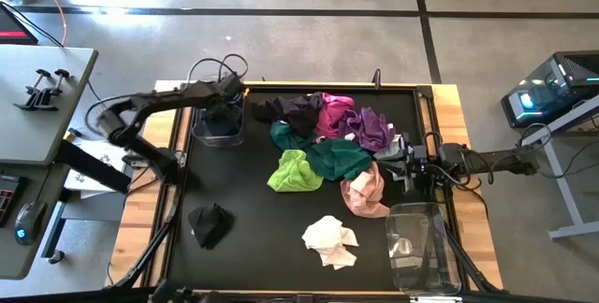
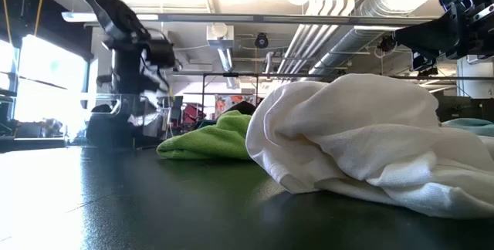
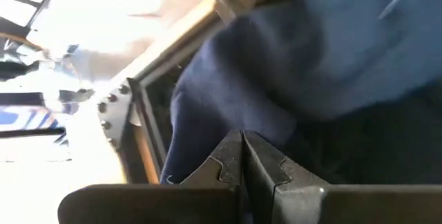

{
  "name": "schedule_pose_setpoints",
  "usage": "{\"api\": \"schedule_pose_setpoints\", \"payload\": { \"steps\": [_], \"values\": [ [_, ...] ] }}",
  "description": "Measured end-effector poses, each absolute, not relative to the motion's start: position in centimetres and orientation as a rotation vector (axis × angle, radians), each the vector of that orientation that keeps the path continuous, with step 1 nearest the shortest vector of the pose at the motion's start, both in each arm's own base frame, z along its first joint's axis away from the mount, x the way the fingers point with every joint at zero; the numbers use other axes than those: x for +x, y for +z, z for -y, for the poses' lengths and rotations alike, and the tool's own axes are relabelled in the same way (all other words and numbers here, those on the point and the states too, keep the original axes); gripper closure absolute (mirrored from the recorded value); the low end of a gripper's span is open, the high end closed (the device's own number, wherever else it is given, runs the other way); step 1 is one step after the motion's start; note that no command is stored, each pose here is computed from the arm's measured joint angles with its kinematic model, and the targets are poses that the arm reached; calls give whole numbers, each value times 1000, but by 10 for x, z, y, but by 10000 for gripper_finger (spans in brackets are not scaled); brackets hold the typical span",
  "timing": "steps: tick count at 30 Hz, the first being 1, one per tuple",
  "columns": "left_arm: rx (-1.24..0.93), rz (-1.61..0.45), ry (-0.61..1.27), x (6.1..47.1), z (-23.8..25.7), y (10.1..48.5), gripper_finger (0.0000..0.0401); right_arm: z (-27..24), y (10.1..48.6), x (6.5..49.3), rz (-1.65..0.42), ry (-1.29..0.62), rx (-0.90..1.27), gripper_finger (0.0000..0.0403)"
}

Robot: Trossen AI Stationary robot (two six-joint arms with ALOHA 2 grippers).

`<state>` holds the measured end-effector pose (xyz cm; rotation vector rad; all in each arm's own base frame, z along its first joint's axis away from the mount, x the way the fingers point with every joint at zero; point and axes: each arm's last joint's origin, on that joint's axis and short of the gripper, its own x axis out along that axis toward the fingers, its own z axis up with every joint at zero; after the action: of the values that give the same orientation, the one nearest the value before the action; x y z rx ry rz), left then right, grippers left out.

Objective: Sort towels by color in basket
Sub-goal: Put the dark blue towel into the top transparent bin, then put the light green towel into the bottom transparent bin

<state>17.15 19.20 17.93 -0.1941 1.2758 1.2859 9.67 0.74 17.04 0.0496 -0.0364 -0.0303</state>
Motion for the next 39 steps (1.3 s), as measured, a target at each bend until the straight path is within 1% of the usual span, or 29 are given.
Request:
{"api": "schedule_pose_setpoints", "payload": {
  "steps": [6, 10, 13, 19, 23, 28, 32, 36, 39],
  "values": [
    [-267, -1133, 1200, 168, -160, 216, 401, -7, 170, 97, 36, -31, 49, 394],
    [-297, -1099, 1150, 170, -146, 222, 401, -7, 170, 97, 36, -30, 49, 394],
    [-317, -1096, 1114, 173, -144, 213, 401, -7, 170, 97, 36, -31, 49, 394],
    [-398, -1103, 1039, 169, -138, 176, 401, -7, 170, 97, 36, -30, 49, 394],
    [-377, -1063, 1032, 169, -138, 175, 401, -7, 170, 97, 36, -30, 49, 394],
    [-296, -990, 1051, 165, -133, 194, 401, -7, 170, 97, 36, -30, 49, 394],
    [-250, -877, 1064, 159, -124, 222, 401, -7, 170, 97, 36, -31, 49, 394],
    [-217, -775, 1029, 150, -110, 243, 401, -7, 170, 97, 36, -30, 49, 394],
    [-132, -722, 972, 146, -97, 256, 401, -7, 170, 97, 36, -30, 49, 394]
  ]
}}
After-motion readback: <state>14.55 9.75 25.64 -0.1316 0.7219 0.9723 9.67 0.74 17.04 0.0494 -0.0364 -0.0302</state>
